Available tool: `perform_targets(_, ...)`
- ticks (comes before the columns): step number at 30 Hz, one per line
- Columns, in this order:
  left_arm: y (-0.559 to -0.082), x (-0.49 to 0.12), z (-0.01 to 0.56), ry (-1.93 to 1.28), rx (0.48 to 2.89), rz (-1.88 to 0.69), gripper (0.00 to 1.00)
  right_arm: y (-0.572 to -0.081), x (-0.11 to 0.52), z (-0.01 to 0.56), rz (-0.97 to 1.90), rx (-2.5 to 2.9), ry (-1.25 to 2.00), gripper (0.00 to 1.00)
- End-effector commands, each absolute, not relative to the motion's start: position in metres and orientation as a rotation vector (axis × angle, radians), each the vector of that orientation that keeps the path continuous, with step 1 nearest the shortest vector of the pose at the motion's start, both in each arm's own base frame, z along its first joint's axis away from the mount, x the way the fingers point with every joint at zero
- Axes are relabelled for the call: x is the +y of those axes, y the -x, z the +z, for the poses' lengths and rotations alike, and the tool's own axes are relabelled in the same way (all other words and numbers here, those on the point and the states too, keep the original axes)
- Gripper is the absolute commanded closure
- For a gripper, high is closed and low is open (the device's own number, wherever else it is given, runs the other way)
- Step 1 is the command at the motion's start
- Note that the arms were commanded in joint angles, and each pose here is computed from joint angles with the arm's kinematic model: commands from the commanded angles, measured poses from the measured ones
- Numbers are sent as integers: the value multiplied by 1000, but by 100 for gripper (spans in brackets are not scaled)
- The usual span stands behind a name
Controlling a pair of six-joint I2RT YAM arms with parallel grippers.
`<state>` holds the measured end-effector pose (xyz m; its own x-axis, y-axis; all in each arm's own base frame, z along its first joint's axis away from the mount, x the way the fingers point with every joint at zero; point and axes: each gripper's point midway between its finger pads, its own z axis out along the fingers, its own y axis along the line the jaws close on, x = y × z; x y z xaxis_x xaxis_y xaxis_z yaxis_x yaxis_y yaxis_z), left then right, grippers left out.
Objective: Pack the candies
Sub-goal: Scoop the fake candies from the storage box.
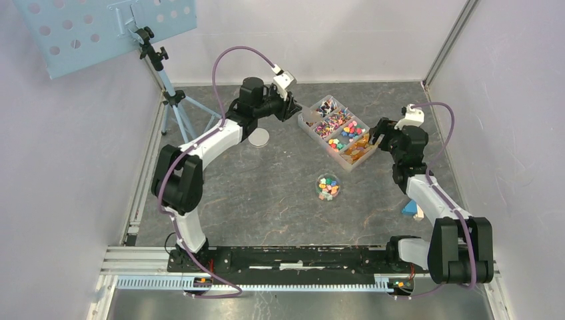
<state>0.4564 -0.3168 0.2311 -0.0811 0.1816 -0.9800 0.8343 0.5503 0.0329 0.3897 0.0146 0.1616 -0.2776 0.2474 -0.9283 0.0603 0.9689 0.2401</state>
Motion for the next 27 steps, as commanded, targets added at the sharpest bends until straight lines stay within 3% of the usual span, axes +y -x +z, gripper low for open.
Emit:
perform_targets(1,-466,-316,241,-964,1550,-598,98,-399,20,177,215,1816,-188,19)
perform_targets(11,-482,-294,210,-1011,1734,-425,98,-401,27,161,245,1858,-149,21)
perform_targets(27,-483,-308,168,-997,1691,-507,98,-413,30,105,266,2009,-194,23)
